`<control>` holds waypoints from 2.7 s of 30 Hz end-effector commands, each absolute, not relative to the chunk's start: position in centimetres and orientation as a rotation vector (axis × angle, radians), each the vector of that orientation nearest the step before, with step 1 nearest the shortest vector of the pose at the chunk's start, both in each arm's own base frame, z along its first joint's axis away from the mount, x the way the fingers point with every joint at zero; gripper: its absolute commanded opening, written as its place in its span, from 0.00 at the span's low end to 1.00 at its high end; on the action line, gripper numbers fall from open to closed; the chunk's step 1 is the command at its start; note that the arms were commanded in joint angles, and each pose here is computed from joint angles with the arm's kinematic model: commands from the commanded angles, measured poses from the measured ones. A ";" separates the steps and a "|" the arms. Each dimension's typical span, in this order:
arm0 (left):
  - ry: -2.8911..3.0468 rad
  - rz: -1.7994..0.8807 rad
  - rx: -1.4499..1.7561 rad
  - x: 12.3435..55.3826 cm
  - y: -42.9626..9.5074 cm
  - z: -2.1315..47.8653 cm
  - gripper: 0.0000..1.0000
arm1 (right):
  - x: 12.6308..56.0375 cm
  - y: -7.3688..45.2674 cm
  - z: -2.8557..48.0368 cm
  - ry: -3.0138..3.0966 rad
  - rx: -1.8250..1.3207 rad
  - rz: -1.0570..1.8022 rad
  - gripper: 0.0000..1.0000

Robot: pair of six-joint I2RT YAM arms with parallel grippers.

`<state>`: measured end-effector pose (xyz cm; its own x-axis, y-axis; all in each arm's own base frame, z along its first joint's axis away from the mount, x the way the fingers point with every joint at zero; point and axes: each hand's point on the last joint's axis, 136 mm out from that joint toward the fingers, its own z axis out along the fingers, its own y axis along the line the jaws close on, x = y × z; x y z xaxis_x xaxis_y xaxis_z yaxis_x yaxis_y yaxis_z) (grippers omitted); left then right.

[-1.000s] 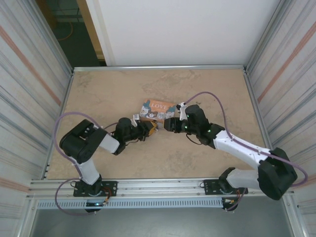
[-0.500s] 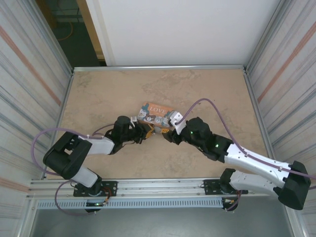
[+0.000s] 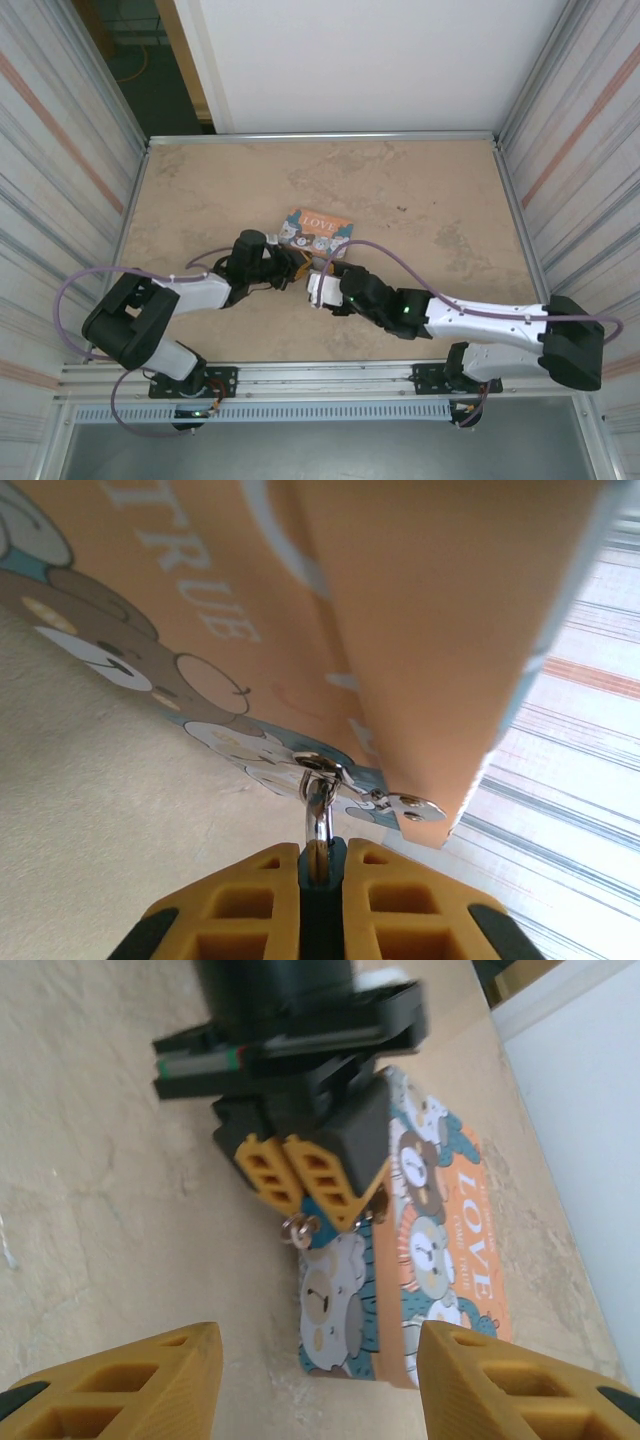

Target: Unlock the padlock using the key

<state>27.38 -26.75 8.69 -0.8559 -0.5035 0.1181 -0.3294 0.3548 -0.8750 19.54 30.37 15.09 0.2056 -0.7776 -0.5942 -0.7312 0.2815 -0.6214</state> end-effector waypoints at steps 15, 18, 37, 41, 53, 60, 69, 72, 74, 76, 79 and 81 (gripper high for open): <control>2.391 -1.573 -0.639 27.9 -27.4 11.6 0.00 | 21.6 32.0 12.3 1.517 -1.427 -0.174 0.43; 2.392 -1.574 -0.639 27.9 -27.4 11.6 0.00 | 21.8 32.5 11.8 1.520 -1.437 -0.170 0.40; 2.388 -1.583 -0.662 27.9 -27.4 11.1 0.00 | 23.8 34.0 11.3 1.527 -1.424 -0.169 0.25; 2.388 -1.584 -0.670 27.9 -27.4 11.0 0.00 | 23.8 34.3 11.5 1.523 -1.417 -0.162 0.23; 2.386 -1.591 -0.675 27.8 -27.4 10.8 0.00 | 24.1 34.6 11.0 1.530 -1.412 -0.164 0.17; 2.385 -1.595 -0.674 27.7 -27.4 10.8 0.00 | 24.4 34.8 10.6 1.533 -1.405 -0.171 0.10; 2.380 -1.606 -0.663 27.5 -27.6 11.2 0.00 | 24.9 34.6 10.1 1.541 -1.383 -0.196 0.02; 2.379 -1.610 -0.660 27.4 -27.7 11.3 0.00 | 25.2 34.6 10.0 1.542 -1.371 -0.203 0.01; 2.375 -1.617 -0.656 27.4 -27.8 11.5 0.00 | 25.5 34.6 10.0 1.543 -1.363 -0.209 0.00; 2.374 -1.620 -0.653 27.3 -27.9 11.6 0.00 | 25.7 34.6 9.9 1.543 -1.354 -0.208 0.00; 2.368 -1.634 -0.647 27.2 -28.1 11.9 0.00 | 26.1 34.7 9.9 1.543 -1.332 -0.210 0.01; 2.367 -1.636 -0.642 27.2 -28.2 12.0 0.00 | 26.3 34.7 9.9 1.544 -1.315 -0.207 0.00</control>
<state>28.18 -25.94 8.50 -0.8283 -0.5536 0.0869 -0.3359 0.3665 -0.8677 24.94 34.30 9.41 0.1639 -0.8138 -0.5575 -0.6440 0.3398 -0.6854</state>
